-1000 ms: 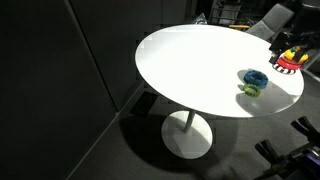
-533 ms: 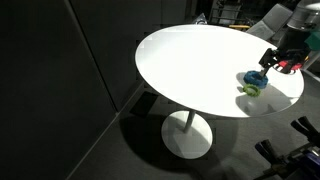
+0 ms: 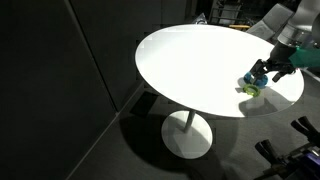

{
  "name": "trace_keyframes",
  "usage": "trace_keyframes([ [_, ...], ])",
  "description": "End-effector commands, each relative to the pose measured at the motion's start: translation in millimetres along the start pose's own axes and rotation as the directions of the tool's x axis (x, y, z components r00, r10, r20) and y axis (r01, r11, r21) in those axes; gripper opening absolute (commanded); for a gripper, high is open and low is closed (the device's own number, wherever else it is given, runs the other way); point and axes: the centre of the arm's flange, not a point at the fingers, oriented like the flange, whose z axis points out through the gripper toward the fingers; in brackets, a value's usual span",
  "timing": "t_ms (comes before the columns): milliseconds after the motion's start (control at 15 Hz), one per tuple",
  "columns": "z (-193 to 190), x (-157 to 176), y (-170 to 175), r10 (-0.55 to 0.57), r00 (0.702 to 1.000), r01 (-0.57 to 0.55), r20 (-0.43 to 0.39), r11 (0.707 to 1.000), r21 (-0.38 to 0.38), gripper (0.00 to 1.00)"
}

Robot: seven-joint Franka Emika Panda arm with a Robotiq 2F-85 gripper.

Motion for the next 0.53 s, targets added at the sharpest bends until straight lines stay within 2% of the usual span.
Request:
trace_keyframes([
  [0, 16, 0, -4, 0.006, 0.999, -0.006, -0.033, 1.000, -0.006, 1.00],
  [467, 32, 7, -10, -0.013, 0.999, 0.012, -0.051, 1.000, -0.003, 1.00],
])
